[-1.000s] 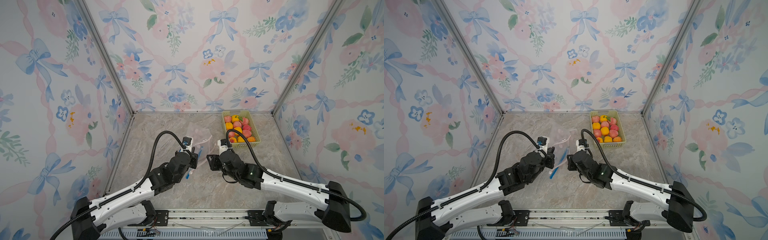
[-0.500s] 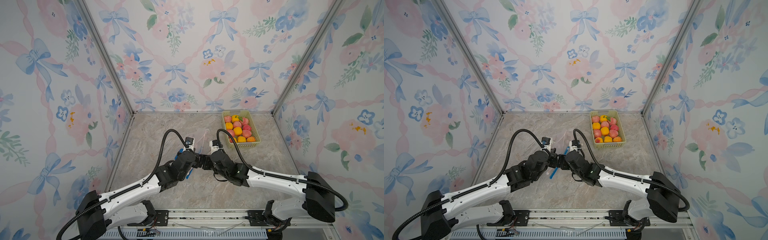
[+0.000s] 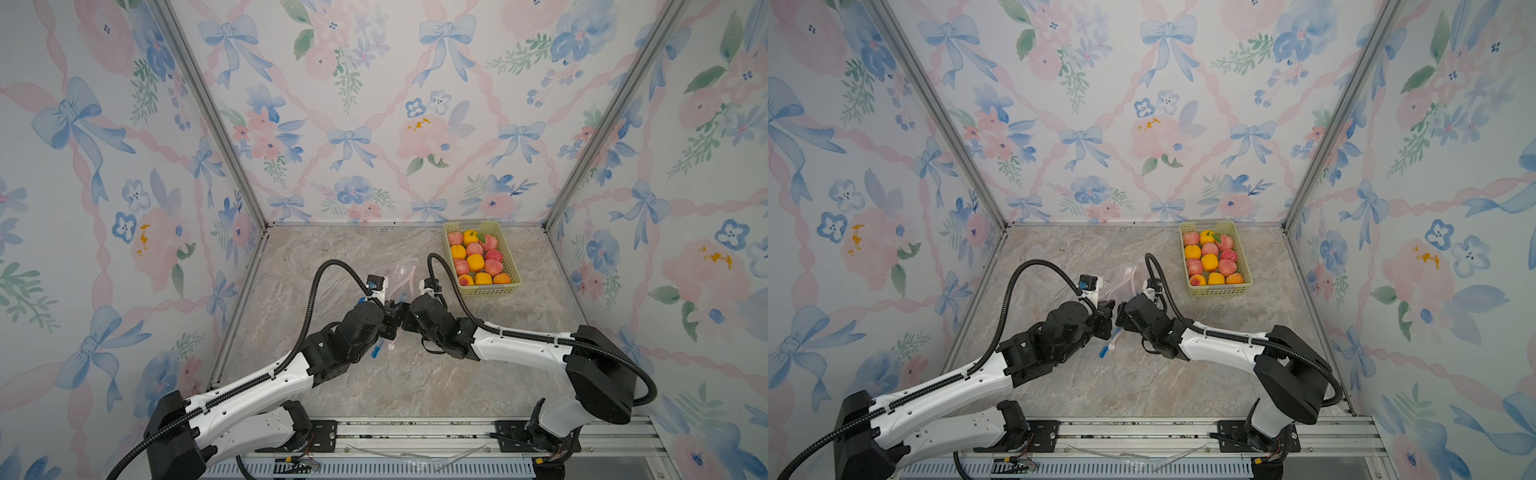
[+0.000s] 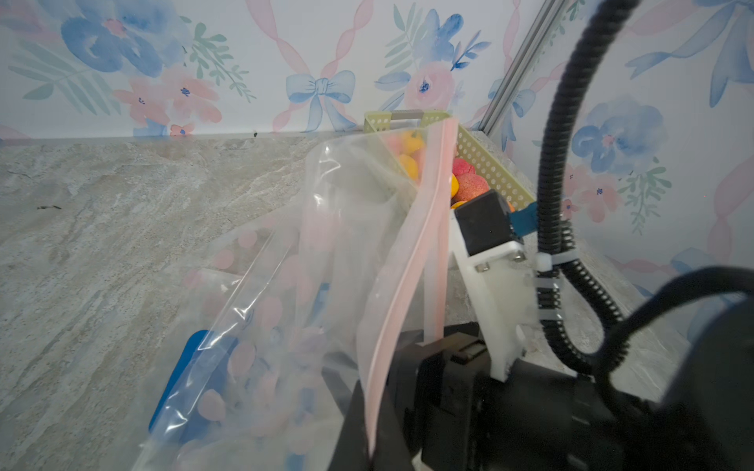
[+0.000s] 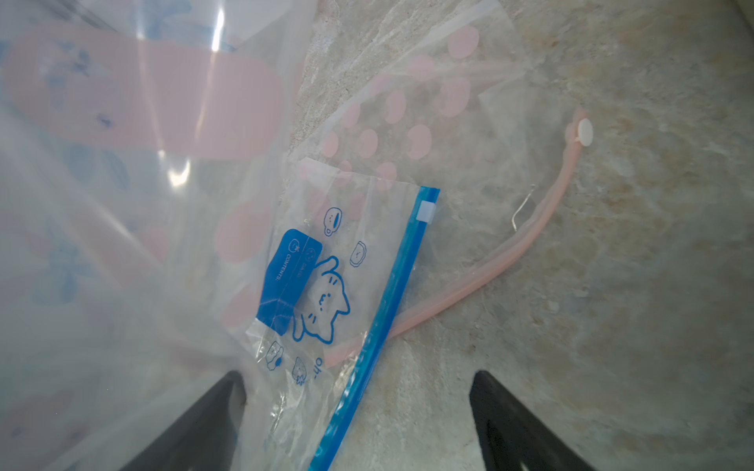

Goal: Place the peach in a zip-top bag and seal the zipper
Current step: Open the zipper of the food storage bag at the center of the board.

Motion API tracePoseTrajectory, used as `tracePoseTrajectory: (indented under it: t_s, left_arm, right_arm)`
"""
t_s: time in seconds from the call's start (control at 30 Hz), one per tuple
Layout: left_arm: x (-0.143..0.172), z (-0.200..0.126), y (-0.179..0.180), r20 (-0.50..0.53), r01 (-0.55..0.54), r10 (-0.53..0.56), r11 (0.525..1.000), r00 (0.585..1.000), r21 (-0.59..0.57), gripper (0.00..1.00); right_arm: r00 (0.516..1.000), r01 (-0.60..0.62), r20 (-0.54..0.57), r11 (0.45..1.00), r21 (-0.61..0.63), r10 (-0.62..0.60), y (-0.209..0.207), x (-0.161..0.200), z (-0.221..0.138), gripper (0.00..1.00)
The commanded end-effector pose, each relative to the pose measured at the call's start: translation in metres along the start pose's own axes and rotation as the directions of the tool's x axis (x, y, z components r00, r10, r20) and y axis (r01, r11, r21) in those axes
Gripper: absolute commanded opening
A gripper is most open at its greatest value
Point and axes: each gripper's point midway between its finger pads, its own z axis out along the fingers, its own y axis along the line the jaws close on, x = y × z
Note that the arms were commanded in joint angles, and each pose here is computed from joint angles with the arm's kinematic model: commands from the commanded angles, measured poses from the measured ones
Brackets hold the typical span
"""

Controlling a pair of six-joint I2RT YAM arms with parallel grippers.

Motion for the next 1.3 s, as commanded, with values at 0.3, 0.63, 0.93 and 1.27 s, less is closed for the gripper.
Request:
tracePoseTrajectory:
  t_s: [0.3,0.63,0.93,1.27]
  left_arm:
    - [-0.001,0.0,0.027,0.005,-0.015,0.016,0.992,1.0,-0.125,0.0]
    - [0.035,0.043,0.037,-0.157,-0.028,0.005,0.989,0.988,-0.144,0.0]
    - [0.032,0.049,0.035,-0.154,-0.016,-0.006,0.99,0.988,-0.143,0.0]
    - [0.024,0.045,0.035,-0.118,0.026,-0.044,0.989,0.992,-0.145,0.0]
  right_arm:
    - [0.979,0.097,-0.193,0.975,0.198,-0.059,-0.071,0.052,0.007,0.76]
    - [0.968,0.155,-0.201,0.988,-0.003,-0.152,-0.011,0.047,-0.018,0.84]
    - [0.981,0.151,-0.112,0.987,-0.064,-0.157,0.0,0.009,-0.063,0.82]
    - [0.996,0.091,-0.001,0.991,0.096,-0.091,-0.077,-0.074,-0.107,0.66]
